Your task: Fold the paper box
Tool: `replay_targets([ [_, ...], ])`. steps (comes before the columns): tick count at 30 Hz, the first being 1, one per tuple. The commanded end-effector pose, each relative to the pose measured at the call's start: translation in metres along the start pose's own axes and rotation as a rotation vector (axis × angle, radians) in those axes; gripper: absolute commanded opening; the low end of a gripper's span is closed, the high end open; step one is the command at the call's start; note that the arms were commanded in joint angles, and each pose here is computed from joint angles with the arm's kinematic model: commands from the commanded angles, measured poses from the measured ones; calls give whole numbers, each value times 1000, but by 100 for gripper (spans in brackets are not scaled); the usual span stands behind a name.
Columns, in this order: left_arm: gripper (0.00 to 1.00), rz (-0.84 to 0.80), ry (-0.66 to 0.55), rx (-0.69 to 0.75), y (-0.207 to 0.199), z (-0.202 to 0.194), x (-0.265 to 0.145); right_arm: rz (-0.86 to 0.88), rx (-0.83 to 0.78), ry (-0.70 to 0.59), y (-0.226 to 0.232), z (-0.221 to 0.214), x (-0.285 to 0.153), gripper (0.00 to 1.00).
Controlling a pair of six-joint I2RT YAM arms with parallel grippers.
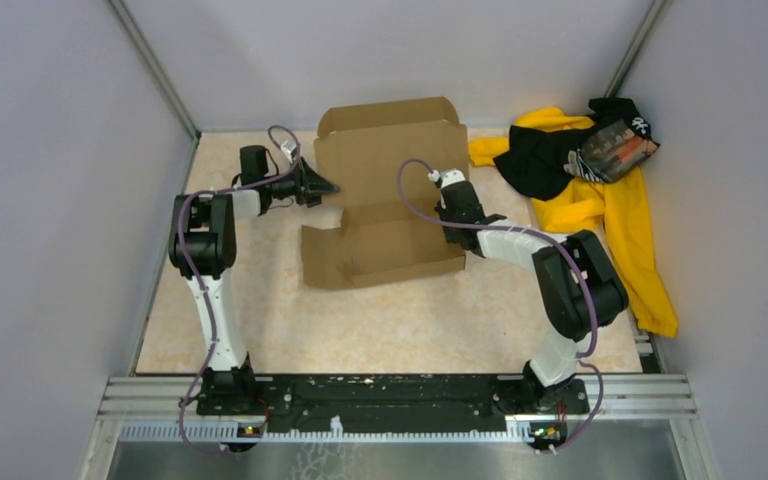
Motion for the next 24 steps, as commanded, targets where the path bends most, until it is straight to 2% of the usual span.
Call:
replay_targets([
  [1, 45, -52, 15, -41, -2, -11, 1, 13, 50, -92, 0, 13, -7, 22],
  [24, 50, -183, -32, -240, 6, -47, -5, 10, 50, -122, 7, 8, -10, 22],
])
Point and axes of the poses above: each gripper's point midway between its finger pads, its own x axis out along the fingers, its own y axis along the line the jaws close on, z = x × y, the point moved 8 cm from there along -x, back along the fingers, and after that the axes turned 2 degrees about x, right-handed, at the moved point
